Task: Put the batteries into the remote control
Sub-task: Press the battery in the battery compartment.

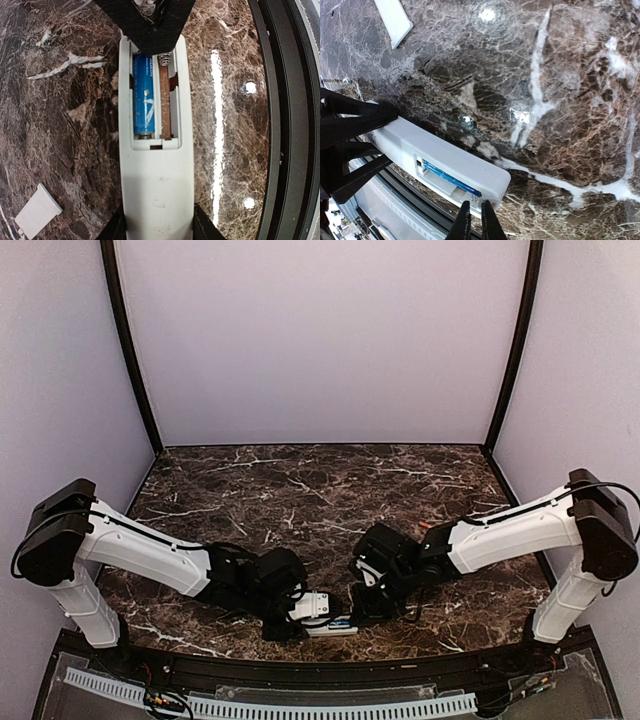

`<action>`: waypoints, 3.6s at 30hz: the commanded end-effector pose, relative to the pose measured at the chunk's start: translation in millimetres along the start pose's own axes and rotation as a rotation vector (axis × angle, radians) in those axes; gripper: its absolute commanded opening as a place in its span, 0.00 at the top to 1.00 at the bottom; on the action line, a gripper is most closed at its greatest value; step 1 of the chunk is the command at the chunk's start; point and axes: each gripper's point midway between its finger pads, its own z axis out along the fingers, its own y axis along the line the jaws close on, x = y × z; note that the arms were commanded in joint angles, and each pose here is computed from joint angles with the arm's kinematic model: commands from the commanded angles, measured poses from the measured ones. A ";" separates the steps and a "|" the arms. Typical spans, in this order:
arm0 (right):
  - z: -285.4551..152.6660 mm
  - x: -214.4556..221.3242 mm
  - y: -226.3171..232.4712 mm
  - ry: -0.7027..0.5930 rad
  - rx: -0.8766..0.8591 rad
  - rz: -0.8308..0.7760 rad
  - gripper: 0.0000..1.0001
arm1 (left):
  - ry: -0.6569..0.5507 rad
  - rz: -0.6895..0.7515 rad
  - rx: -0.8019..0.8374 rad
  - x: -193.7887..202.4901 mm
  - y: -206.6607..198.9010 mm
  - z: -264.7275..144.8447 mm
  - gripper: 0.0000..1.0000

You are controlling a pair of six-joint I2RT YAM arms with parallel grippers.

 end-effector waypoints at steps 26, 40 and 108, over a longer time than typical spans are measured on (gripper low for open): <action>-7.8 -29.3 31.2 -0.060 -0.090 -0.239 0.98 | 0.053 0.062 0.050 11.5 -8.6 5.2 0.94; -62.3 -57.7 21.5 -0.089 -0.036 -0.490 0.72 | 0.143 0.134 0.127 24.4 -14.9 4.0 0.45; 23.3 -18.8 1.2 0.207 0.037 -1.309 0.92 | -0.088 0.105 -0.238 13.6 28.0 -74.2 0.16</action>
